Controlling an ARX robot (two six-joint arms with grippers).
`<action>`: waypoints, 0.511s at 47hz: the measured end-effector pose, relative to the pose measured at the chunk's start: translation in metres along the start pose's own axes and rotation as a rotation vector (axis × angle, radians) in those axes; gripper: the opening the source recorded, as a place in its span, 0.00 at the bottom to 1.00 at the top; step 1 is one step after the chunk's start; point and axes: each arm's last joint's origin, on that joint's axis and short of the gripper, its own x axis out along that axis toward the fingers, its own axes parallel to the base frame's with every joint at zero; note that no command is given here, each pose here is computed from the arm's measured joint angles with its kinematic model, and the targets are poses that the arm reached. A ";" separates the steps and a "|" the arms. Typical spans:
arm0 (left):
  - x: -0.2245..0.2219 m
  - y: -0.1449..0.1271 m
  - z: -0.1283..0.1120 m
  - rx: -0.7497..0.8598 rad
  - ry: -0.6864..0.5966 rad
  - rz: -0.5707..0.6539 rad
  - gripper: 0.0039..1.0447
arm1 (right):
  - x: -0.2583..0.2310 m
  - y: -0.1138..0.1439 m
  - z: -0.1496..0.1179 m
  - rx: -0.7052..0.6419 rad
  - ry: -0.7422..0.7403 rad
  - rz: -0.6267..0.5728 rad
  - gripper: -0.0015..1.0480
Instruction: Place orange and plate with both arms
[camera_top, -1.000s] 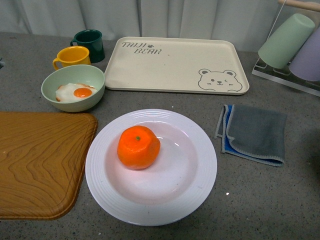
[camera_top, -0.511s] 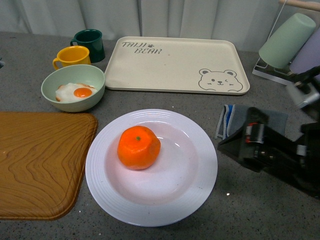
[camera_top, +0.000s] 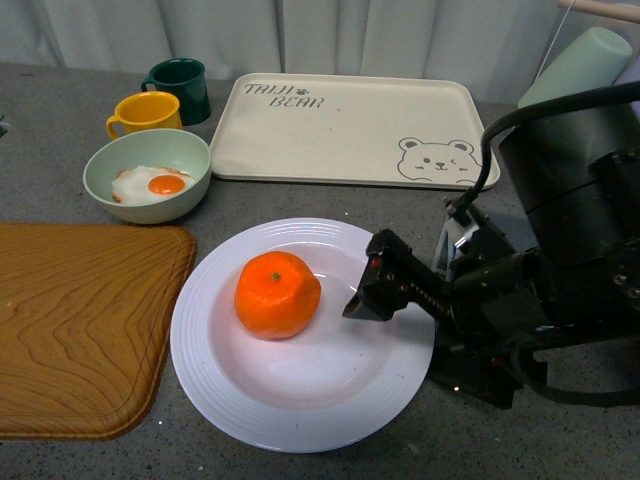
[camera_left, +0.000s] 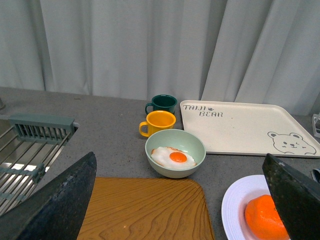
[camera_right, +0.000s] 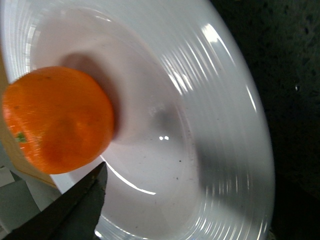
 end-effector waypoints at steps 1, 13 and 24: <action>0.000 0.000 0.000 0.000 0.000 0.000 0.94 | 0.001 0.000 0.000 0.003 0.005 -0.005 0.79; 0.000 0.000 0.000 0.000 0.000 0.000 0.94 | 0.014 0.005 0.011 0.050 0.047 -0.093 0.36; 0.000 0.000 0.000 0.000 0.000 0.000 0.94 | -0.001 0.000 0.014 0.124 0.075 -0.002 0.11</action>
